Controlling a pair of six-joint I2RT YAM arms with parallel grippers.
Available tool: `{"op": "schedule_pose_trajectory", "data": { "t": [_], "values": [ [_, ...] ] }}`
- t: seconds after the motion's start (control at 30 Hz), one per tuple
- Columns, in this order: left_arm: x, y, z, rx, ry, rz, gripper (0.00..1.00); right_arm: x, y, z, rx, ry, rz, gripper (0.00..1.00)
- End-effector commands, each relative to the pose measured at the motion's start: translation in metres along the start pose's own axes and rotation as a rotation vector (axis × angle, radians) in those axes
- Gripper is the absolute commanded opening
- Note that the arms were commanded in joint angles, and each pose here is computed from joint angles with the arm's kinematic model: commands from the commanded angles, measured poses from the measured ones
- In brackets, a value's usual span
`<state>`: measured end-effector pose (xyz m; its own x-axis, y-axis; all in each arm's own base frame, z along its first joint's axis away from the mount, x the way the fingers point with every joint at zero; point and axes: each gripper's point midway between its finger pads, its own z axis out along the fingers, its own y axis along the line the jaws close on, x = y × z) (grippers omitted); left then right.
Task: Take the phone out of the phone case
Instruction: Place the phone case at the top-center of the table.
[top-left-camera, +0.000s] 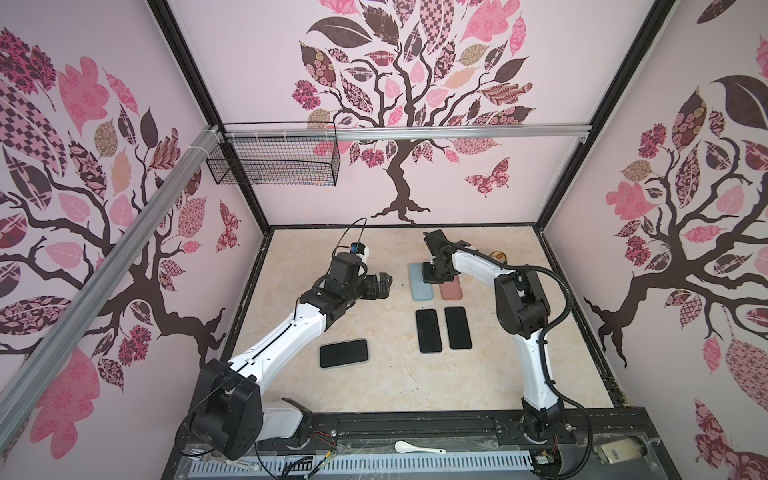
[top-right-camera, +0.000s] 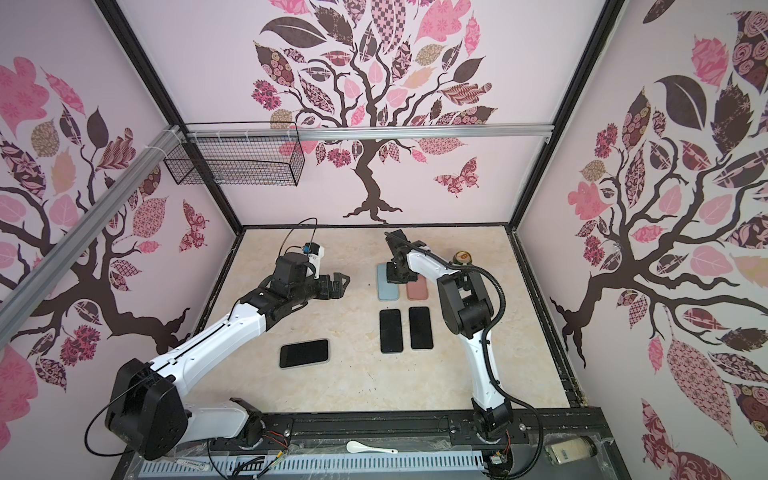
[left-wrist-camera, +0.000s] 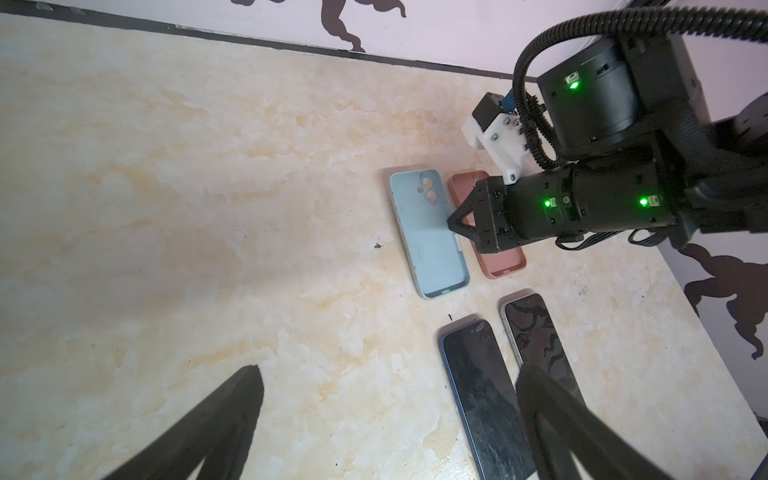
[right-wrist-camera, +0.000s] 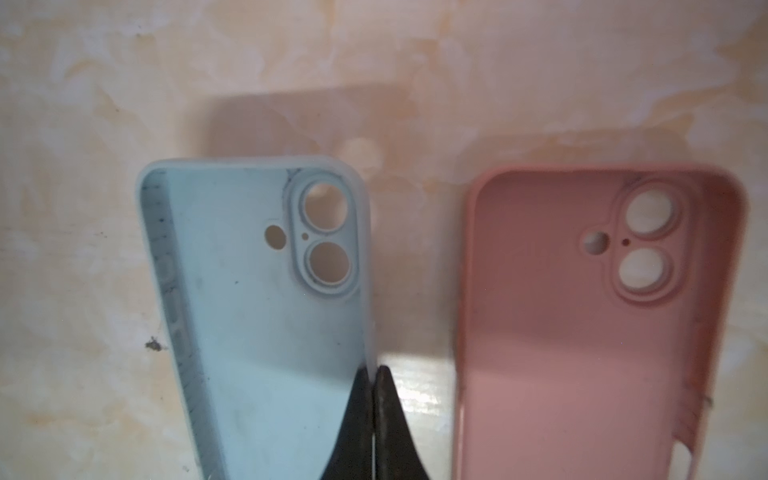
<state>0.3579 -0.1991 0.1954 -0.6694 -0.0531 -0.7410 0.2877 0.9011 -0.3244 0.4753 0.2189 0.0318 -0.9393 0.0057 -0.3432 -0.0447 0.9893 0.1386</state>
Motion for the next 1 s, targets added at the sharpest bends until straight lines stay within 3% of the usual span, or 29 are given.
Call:
{"op": "schedule_pose_trajectory", "data": {
  "t": [0.0,0.1,0.3,0.57,0.8,0.97],
  "values": [
    [0.011,0.007,0.006,-0.025,0.036,0.01,0.98,0.001,-0.01,0.01,0.05,0.024,0.013,0.0],
    [0.012,0.008,0.007,-0.028,0.041,0.01,0.98,0.002,-0.009,0.013,0.045,0.027,0.015,0.0],
    [0.014,0.01,0.008,-0.037,0.053,0.011,0.98,0.002,-0.007,0.015,0.033,0.032,0.024,0.15],
    [0.014,0.016,0.001,-0.075,0.048,0.009,0.98,-0.002,-0.002,0.008,0.011,0.025,0.026,0.18],
    [0.01,0.032,-0.04,-0.18,0.001,-0.013,0.98,-0.016,0.012,-0.038,-0.06,-0.016,0.023,0.32],
    [0.03,0.041,-0.072,-0.213,0.003,-0.095,0.98,-0.005,0.029,-0.075,-0.177,-0.063,0.013,0.43]
  ]
}}
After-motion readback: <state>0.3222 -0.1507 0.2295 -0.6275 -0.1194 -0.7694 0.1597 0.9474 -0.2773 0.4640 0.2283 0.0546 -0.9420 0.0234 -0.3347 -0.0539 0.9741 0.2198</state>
